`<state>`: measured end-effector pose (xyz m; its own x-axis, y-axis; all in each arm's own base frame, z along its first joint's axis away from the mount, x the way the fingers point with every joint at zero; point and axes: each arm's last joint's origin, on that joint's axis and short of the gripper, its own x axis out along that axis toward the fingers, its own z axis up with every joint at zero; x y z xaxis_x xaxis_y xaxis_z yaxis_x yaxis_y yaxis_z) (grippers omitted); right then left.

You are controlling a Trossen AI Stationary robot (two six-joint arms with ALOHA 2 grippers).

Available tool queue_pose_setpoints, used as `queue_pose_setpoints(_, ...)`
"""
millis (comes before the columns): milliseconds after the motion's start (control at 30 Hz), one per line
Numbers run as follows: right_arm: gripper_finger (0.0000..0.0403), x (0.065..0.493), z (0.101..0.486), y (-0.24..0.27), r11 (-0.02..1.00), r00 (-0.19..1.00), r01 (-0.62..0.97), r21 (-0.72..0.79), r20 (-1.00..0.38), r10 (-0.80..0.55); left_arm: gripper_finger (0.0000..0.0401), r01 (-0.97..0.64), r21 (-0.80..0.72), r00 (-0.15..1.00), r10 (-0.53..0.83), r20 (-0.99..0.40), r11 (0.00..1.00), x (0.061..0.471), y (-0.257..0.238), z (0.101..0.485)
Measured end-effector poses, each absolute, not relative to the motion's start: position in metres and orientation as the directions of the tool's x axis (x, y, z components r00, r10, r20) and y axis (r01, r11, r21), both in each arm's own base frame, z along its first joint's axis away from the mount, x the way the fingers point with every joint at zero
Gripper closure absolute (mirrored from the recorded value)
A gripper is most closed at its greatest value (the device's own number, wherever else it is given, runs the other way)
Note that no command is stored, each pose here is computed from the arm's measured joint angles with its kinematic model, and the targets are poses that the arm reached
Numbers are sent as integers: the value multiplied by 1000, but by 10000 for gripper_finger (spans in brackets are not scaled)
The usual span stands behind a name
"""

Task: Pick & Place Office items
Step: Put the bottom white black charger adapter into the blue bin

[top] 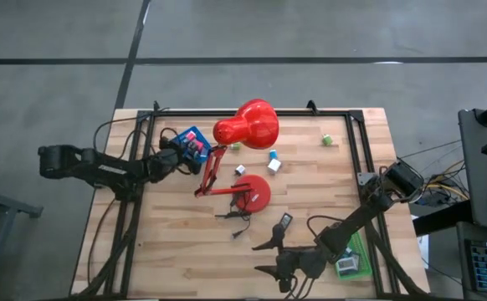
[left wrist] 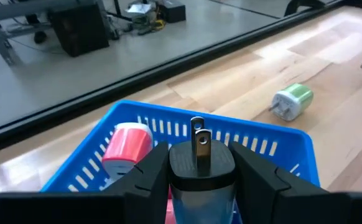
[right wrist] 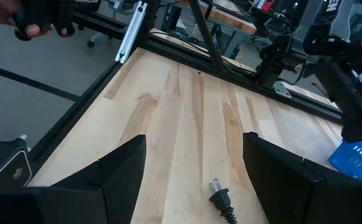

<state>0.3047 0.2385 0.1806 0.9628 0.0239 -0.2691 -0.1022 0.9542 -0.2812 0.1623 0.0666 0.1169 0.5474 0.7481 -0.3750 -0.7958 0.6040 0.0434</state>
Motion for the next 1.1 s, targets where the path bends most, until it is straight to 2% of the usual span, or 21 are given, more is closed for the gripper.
queue_pose_setpoints(433, 142, 305, 181, 239, 954, 963, -101, -281, -267, 24, 267, -784, 0, 564, 712, -419, 621, 159, 75, 114)
queue_pose_setpoints(767, 142, 305, 181, 239, 954, 963, -101, -281, -267, 23, 266, -808, -45, 544, 714, -441, 588, 156, 79, 112)
queue_pose_setpoints(933, 142, 305, 181, 239, 954, 963, -100, -281, -267, 23, 214, -811, -57, 544, 714, -441, 582, 156, 80, 112)
queue_pose_setpoints(1100, 142, 305, 182, 239, 955, 964, -100, -281, -266, 22, 200, -794, -66, 567, 698, -438, 604, 158, 80, 114)
